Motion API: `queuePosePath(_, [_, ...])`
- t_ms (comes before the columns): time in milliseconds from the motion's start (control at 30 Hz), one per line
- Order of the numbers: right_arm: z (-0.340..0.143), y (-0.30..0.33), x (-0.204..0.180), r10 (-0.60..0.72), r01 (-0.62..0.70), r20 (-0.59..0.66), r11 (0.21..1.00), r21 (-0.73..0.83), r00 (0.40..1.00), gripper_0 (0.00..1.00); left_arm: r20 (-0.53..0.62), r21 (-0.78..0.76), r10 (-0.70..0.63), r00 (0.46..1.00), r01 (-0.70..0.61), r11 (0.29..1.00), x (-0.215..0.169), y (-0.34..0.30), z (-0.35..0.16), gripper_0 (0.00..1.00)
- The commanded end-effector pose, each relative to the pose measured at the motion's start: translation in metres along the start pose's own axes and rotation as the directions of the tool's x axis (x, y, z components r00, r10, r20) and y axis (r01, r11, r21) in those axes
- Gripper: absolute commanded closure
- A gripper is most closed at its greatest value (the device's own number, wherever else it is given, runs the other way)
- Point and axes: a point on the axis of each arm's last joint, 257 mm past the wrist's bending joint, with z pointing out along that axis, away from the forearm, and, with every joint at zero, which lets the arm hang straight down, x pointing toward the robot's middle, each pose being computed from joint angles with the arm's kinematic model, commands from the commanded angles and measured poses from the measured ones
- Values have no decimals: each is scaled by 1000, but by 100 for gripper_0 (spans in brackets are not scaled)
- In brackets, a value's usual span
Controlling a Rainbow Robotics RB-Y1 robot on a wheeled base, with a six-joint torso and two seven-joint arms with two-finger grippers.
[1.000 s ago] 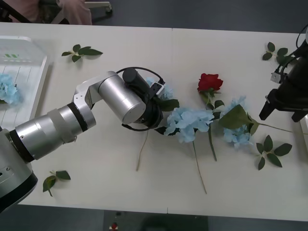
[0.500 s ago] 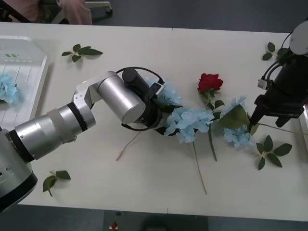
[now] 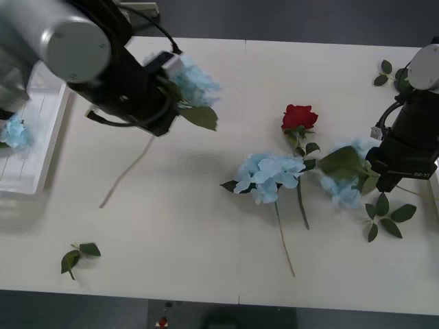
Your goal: Put the red flowers into the right box and the blue flowers into the left box
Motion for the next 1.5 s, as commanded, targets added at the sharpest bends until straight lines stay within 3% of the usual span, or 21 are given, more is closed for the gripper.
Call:
queuePosePath(33, [-11, 5, -7, -36, 36, 27, 999, 0, 999, 100, 17, -131, 53, 998, -50, 990, 3, 55, -71, 100])
queuePosePath(167, [-15, 9, -9, -56, 56, 40, 998, -14, 998, 100, 14, -215, -23, 1000, 25, 976, 32, 131, -118, 100])
queuePosePath(300, [-31, 12, -16, -92, 94, 91, 995, -22, 992, 100, 4, -282, -75, 997, 73, 956, 67, 203, -133, 100])
queuePosePath(500, [-79, 29, -24, -265, 296, 249, 950, -98, 932, 100, 52, -330, -147, 988, 156, 931, 110, 291, -139, 100])
queuePosePath(600, [-101, 43, -23, -367, 446, 364, 880, -162, 856, 100, 42, -364, -205, 978, 206, 908, 137, 323, -138, 100])
queuePosePath(733, [-131, 73, -14, -469, 658, 539, 718, -229, 699, 100, 43, -448, -225, 973, 220, 866, 169, 369, -147, 100])
queuePosePath(900, [-167, 117, -9, -465, 817, 724, 525, -238, 509, 100, 35, -498, -275, 961, 255, 829, 196, 393, -157, 100])
queuePosePath(967, [-179, 130, -6, -435, 849, 773, 468, -244, 462, 100, 36, -507, -288, 957, 266, 820, 204, 400, -159, 100])
queuePosePath(1000, [-189, 142, -3, -394, 867, 809, 423, -261, 436, 100, 36, -513, -297, 954, 273, 814, 210, 404, -158, 89])
queuePosePath(1067, [-200, 160, 0, -344, 888, 846, 366, -279, 407, 100, 40, -522, -307, 951, 282, 805, 218, 411, -157, 56])
queuePosePath(1100, [-203, 166, 1, -329, 894, 856, 347, -283, 398, 100, 40, -525, -308, 951, 282, 803, 221, 413, -158, 46])
queuePosePath(1133, [-210, 177, 1, -293, 902, 875, 318, -291, 385, 100, 48, -525, -299, 953, 279, 804, 224, 416, -158, 27])
queuePosePath(1167, [-216, 188, 2, -260, 911, 891, 286, -298, 373, 100, 54, -525, -287, 957, 271, 807, 228, 418, -158, 15])
queuePosePath(1267, [-230, 215, 5, -183, 924, 916, 211, -319, 358, 100, 81, -506, -254, 964, 259, 822, 229, 417, -155, 4])
queuePosePath(1500, [-243, 269, 14, -81, 932, 930, 78, -353, 359, 100, 197, -339, -197, 960, 255, 905, 188, 371, -152, 1])
